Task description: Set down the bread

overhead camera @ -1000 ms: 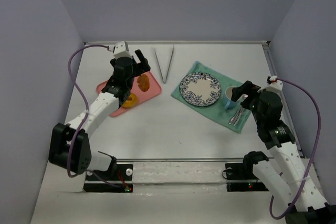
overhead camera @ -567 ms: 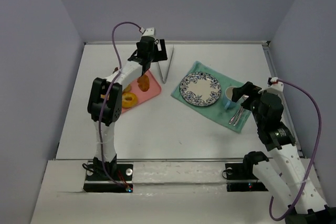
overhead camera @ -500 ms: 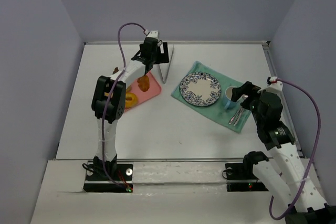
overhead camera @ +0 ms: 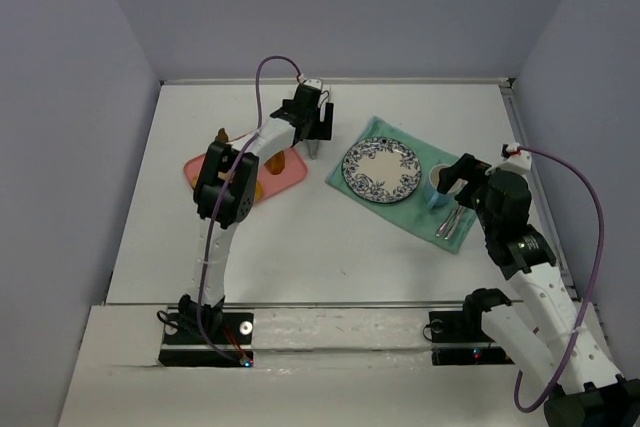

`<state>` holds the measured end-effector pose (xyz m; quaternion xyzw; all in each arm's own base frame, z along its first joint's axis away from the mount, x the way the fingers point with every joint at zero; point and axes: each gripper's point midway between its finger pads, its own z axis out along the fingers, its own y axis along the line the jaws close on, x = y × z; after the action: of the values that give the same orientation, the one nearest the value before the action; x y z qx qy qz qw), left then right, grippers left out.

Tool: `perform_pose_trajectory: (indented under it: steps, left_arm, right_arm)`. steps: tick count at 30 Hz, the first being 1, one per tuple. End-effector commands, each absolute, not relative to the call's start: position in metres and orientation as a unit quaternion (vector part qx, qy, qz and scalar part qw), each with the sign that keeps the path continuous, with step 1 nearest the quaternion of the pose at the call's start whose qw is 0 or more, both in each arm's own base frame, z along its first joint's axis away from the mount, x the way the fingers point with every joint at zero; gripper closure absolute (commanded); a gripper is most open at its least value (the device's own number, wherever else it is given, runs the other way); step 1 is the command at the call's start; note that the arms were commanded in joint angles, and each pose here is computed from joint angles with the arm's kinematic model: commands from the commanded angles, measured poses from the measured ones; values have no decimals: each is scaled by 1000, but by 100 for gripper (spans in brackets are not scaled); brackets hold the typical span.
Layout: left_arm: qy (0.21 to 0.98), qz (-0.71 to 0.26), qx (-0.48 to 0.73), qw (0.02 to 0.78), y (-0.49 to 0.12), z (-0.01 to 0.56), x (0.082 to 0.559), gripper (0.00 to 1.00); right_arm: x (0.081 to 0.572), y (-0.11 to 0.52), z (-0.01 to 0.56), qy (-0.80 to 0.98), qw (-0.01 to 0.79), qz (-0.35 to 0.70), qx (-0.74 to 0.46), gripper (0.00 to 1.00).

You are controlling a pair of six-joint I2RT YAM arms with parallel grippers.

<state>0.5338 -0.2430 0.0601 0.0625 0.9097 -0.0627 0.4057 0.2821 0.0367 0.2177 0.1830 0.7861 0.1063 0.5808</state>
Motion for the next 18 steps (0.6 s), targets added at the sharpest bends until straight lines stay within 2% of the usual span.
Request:
perform_pose_trajectory:
  steps: [1, 14, 17, 18]
  left_arm:
    - [906, -68, 87, 408, -253, 64, 543, 1]
    - [920, -17, 82, 383, -254, 27, 580, 2]
    - [924, -17, 86, 373, -251, 20, 573, 24]
    - [921, -22, 84, 380, -252, 29, 573, 36]
  right_arm:
    - [288, 37, 235, 768, 606, 113, 176, 0]
    - [285, 36, 238, 763, 612, 113, 177, 0]
    - [284, 35, 240, 760, 615, 112, 177, 0]
    - [283, 35, 242, 758, 617, 113, 176, 0]
